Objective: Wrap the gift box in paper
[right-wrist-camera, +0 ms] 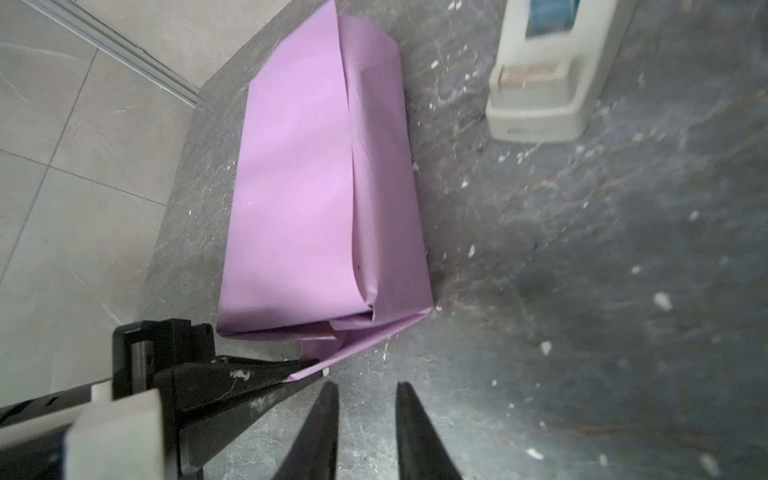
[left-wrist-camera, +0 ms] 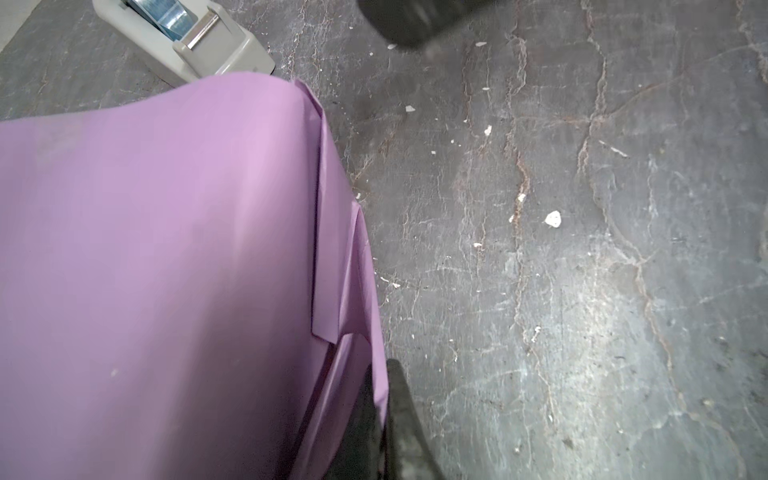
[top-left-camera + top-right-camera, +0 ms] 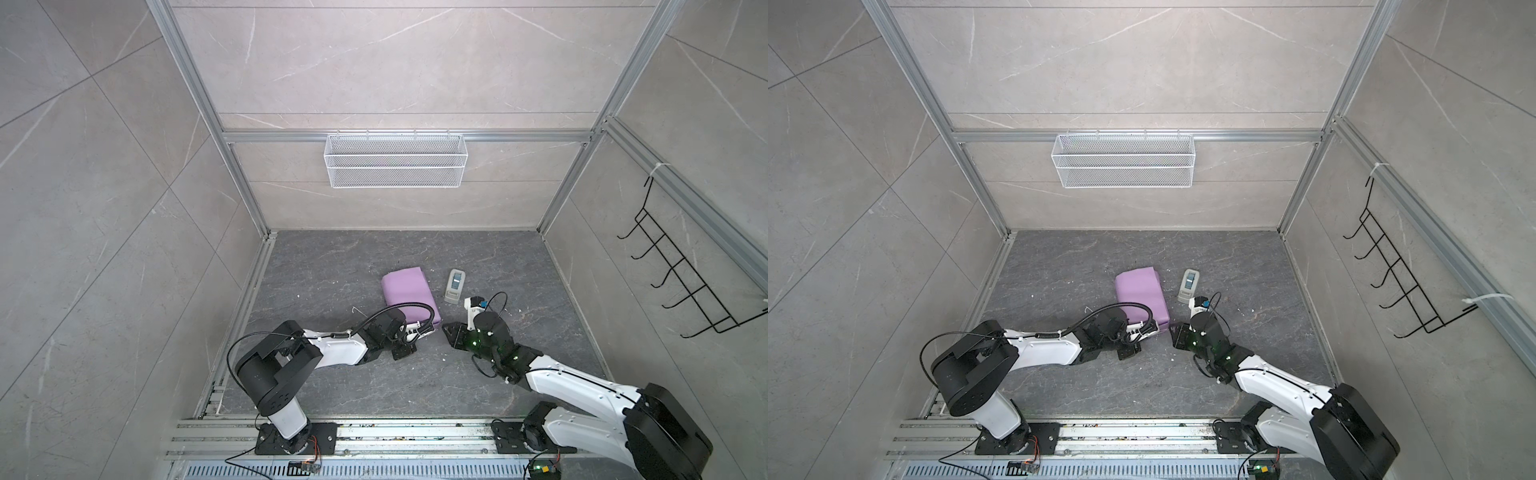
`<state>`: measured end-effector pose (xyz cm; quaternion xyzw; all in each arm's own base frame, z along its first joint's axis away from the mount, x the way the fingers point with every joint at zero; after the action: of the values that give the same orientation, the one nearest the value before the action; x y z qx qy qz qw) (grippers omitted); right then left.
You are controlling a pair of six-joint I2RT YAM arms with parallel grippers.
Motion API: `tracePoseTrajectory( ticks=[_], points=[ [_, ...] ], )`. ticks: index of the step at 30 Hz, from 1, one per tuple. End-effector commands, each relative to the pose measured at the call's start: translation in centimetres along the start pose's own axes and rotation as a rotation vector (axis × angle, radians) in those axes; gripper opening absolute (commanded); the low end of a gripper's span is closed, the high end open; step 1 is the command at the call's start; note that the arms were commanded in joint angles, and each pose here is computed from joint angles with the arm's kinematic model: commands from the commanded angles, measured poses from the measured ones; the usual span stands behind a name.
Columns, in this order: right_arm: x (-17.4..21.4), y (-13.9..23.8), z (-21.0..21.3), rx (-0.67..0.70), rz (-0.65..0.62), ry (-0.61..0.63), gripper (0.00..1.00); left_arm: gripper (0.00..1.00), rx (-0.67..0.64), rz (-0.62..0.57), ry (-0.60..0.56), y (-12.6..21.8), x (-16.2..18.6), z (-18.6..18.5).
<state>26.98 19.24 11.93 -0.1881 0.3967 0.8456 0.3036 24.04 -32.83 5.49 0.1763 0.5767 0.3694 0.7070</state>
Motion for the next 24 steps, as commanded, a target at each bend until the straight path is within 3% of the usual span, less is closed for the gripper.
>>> tracePoseTrajectory(
  ticks=[1, 9, 15, 24],
  points=[
    [-0.3, 0.1, 0.1, 0.016, 0.091, 0.056, 0.4, 0.04, -0.014, -0.061, -0.026, 0.9, -2.5, 1.0],
    [-2.7, -4.9, 1.7, -0.016, 0.17, 0.049, 0.54, 0.0, 0.002, -0.055, -0.027, 0.8, -2.7, 0.9],
    [-1.5, -7.1, 1.1, -0.005, 0.24, 0.058, 0.54, 0.0, 0.015, -0.049, -0.056, 1.2, -3.5, 0.8],
    [-0.6, -6.6, -0.6, 0.055, 0.262, 0.126, 0.5, 0.0, 0.0, -0.067, -0.112, 2.0, -5.6, 1.8]
  ],
)
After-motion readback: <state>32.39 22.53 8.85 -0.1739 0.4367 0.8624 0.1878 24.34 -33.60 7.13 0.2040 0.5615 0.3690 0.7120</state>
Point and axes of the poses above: each gripper's point midway between its finger pads, its own y axis back along the fingers, its own z axis along the line the jaws close on, x = y × z, the point moved 1 cm from there along y, back along the fingers, and after that the axes turned 4 degrees about -y, right-handed, at the moved point
